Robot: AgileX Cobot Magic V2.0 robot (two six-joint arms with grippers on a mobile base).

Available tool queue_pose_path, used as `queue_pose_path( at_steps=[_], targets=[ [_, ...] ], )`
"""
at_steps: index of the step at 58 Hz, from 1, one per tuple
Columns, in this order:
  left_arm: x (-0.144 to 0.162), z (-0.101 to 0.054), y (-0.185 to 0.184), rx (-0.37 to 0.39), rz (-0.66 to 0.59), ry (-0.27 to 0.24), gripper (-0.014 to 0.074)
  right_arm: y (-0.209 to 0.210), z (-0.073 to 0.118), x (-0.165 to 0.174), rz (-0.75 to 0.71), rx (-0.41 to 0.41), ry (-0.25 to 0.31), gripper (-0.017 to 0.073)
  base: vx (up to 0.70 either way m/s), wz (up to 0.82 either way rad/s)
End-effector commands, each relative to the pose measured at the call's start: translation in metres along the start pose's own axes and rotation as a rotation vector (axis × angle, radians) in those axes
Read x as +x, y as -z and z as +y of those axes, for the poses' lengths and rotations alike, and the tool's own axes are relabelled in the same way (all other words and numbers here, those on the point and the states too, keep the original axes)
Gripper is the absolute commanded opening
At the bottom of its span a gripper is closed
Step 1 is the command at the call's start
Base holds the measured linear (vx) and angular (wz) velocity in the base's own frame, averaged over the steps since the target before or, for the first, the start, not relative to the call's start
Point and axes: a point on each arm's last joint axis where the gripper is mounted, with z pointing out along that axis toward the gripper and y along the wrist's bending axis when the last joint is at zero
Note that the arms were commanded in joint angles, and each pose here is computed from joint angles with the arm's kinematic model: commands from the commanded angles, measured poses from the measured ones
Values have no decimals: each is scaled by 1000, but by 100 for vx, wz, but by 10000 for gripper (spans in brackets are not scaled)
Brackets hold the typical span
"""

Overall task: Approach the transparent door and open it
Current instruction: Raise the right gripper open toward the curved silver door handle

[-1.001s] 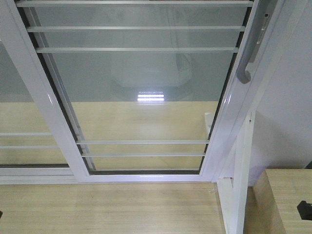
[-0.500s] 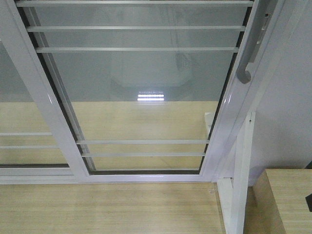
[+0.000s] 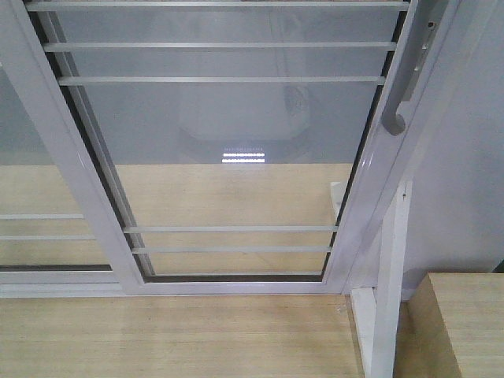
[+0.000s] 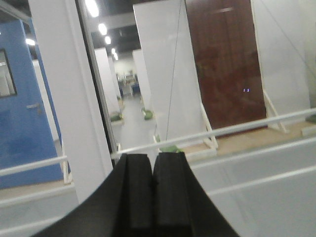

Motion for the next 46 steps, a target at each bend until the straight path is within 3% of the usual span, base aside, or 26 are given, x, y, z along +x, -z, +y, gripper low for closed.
queue_pose_path(
  at_steps=[1, 10, 13, 18, 23, 31, 34, 43, 46],
  targets=[
    [-1, 0, -26, 5, 9, 6, -3, -25, 1, -9, -36, -15, 15, -3, 0, 0],
    [22, -4, -49, 23, 133, 50, 1, -56, 5, 5, 20, -42, 6, 6, 0, 0],
    [27, -5, -54, 24, 164, 89, 6, -64, 6, 7, 9, -50, 6, 24, 0, 0],
    [31, -6, -57, 14, 187, 204, 25, -74, 8, 7, -33, -62, 6, 86, 0, 0],
    [33, -6, -59, 11, 199, 264, 62, -82, 9, 9, -57, -71, 2, 171, 0, 0],
    [33, -6, -59, 10, 196, 268, 150, -96, 12, 18, -41, -83, -14, 321, 0, 0],
    [33, -6, -59, 10, 196, 268, 189, -102, 13, 22, -39, -89, -60, 360, 0, 0],
    [33, -6, -59, 10, 189, 265, 271, -119, 17, 33, -51, -117, -179, 373, 0, 0],
    [32, -6, -59, 10, 188, 265, 284, -125, 18, 39, -47, -125, -195, 373, 0, 0]
  ],
)
